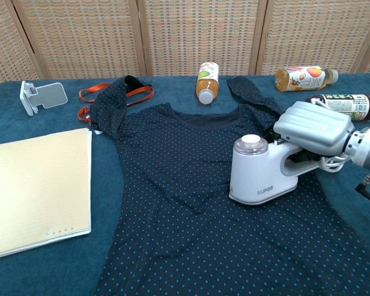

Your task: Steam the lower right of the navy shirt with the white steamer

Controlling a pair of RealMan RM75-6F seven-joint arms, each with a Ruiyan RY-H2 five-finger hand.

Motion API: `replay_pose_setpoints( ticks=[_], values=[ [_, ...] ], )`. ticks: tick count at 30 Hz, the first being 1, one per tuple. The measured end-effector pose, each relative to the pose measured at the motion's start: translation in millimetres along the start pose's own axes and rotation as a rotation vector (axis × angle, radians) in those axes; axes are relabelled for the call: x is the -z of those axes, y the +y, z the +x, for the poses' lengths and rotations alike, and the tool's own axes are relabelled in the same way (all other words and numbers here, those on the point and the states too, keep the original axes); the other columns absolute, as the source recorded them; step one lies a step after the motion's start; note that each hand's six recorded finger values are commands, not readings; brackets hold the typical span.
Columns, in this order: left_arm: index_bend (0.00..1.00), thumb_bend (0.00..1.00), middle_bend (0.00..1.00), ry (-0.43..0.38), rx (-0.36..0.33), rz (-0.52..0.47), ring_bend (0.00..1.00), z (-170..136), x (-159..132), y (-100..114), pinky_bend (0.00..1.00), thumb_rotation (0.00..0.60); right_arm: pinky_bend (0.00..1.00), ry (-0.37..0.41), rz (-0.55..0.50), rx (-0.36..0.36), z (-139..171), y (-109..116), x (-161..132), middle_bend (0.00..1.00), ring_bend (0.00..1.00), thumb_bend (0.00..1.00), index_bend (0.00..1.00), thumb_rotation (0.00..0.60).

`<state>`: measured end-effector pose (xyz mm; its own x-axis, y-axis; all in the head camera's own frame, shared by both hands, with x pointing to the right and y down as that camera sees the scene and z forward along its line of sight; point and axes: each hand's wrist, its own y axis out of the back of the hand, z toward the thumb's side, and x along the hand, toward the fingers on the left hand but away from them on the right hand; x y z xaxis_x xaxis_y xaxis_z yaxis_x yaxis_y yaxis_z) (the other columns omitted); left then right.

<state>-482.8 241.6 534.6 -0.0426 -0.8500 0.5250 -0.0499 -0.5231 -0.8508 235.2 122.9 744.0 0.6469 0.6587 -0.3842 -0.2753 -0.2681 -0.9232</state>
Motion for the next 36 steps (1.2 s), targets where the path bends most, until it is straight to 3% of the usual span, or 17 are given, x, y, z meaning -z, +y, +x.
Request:
replay_pose_setpoints(
  ticks=[4,9,28,36],
  values=[
    [0.0,0.0,0.0,0.0,0.001,0.0,0.0,0.4,-0.4,0.2,0.0,0.6,1.0,-0.017,-0.001,-0.008,-0.2,-1.3,8.5,0.61,0.69,1.0,0.75,0.6],
    [0.0,0.0,0.0,0.001,0.001,0.0,0.0,1.1,0.6,0.1,0.0,0.6,1.0,0.019,-0.007,0.012,1.3,1.7,0.3,0.61,0.69,1.0,0.75,0.6],
    [0.0,0.0,0.0,0.006,-0.002,-0.002,0.0,0.2,3.8,0.4,0.0,0.6,1.0,0.318,-0.095,0.146,20.9,29.1,-104.6,0.62,0.69,1.0,0.75,0.6],
    [0.0,0.0,0.0,0.005,-0.003,-0.003,0.0,-0.5,4.1,0.8,0.0,0.6,1.0,0.355,-0.069,0.181,26.7,43.7,-112.4,0.61,0.69,1.0,0.75,0.6]
  ],
)
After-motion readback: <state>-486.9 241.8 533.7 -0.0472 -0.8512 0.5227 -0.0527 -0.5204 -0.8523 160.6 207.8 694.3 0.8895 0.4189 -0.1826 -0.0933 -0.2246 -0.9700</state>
